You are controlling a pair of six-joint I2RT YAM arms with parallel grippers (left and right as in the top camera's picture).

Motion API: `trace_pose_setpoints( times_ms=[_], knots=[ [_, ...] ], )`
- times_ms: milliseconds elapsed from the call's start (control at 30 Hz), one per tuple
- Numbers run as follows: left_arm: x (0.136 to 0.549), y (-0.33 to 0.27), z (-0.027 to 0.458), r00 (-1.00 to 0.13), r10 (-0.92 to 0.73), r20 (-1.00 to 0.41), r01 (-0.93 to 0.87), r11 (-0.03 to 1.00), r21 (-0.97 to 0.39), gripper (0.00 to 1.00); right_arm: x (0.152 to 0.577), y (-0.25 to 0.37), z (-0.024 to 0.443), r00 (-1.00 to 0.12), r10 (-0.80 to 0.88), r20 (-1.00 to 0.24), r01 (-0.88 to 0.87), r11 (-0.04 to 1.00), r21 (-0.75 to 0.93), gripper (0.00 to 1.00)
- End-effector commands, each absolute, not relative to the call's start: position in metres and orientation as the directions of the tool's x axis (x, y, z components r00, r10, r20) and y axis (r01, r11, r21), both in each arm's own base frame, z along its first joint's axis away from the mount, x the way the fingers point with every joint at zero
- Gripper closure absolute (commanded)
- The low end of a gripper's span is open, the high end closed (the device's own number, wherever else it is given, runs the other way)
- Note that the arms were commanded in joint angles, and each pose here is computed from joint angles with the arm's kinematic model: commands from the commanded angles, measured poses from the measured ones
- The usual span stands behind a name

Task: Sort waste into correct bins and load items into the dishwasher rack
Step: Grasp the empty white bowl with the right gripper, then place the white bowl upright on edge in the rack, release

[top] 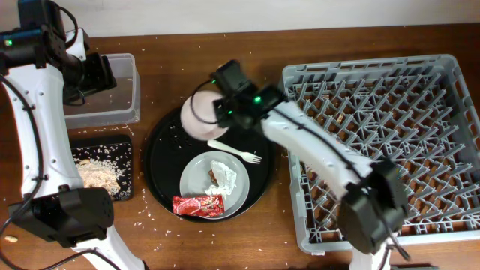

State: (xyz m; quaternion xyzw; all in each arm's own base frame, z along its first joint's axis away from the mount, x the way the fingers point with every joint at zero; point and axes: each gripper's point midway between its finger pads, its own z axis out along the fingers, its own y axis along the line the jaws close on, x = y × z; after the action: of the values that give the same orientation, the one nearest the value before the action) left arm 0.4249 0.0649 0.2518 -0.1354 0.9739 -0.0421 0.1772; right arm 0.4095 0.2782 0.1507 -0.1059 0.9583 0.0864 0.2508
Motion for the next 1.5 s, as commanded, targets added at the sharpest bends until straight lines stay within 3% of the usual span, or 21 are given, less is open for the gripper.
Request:
trace_pose_setpoints(
  times_ms=[0, 167, 300, 467, 600, 700, 967, 1133, 1267, 1467],
  knots=[
    [0.429, 0.063, 0.261, -0.888, -0.28, -0.365, -0.244, 0.96, -0.14, 0.32, 0.421, 0.2, 0.195, -0.798, -0.156, -0.582, -0.079, 0.985, -0.157, 0.96],
    [0.429, 0.064, 0.26, -0.888, -0.28, -0.364, -0.245, 0.959, -0.14, 0.32, 0.41, 0.084, 0.255, -0.759, -0.138, -0.636, 0.218, 0.867, -0.448, 0.96],
    [0.429, 0.063, 0.261, -0.888, -0.28, -0.365, -0.245, 0.959, -0.14, 0.32, 0.404, -0.002, 0.302, -0.699, -0.146, -0.701, 0.513, 0.58, -0.633, 0.96],
    [0.433, 0.064, 0.262, -0.881, -0.279, -0.381, -0.242, 0.96, -0.142, 0.32, 0.413, -0.049, 0.296, -0.769, -0.14, -0.623, 0.504, 0.465, -0.727, 0.96],
    [0.438, 0.065, 0.264, -0.873, -0.277, -0.401, -0.239, 0.96, -0.144, 0.32, 0.45, -0.054, 0.267, -0.887, -0.266, -0.378, 0.262, 0.385, -0.885, 0.96],
    [0.44, 0.065, 0.265, -0.87, -0.277, -0.409, -0.238, 0.961, -0.144, 0.32, 0.466, -0.034, 0.245, -0.901, -0.346, -0.261, 0.129, 0.362, -0.923, 0.96],
    [0.439, 0.066, 0.265, -0.87, -0.276, -0.409, -0.238, 0.961, -0.143, 0.32, 0.475, -0.007, 0.203, -0.902, -0.402, -0.158, 0.005, 0.356, -0.935, 0.96],
    [0.44, 0.065, 0.265, -0.87, -0.276, -0.409, -0.238, 0.961, -0.143, 0.32, 0.471, -0.026, 0.202, -0.919, -0.341, -0.197, 0.068, 0.354, -0.933, 0.96],
    [0.44, 0.066, 0.265, -0.869, -0.276, -0.41, -0.237, 0.961, -0.143, 0.32, 0.466, -0.02, 0.171, -0.921, -0.36, -0.149, -0.015, 0.415, -0.91, 0.96],
    [0.44, 0.066, 0.265, -0.869, -0.276, -0.41, -0.238, 0.961, -0.143, 0.32, 0.462, -0.01, 0.166, -0.916, -0.382, -0.124, -0.047, 0.407, -0.912, 0.96]
  ],
)
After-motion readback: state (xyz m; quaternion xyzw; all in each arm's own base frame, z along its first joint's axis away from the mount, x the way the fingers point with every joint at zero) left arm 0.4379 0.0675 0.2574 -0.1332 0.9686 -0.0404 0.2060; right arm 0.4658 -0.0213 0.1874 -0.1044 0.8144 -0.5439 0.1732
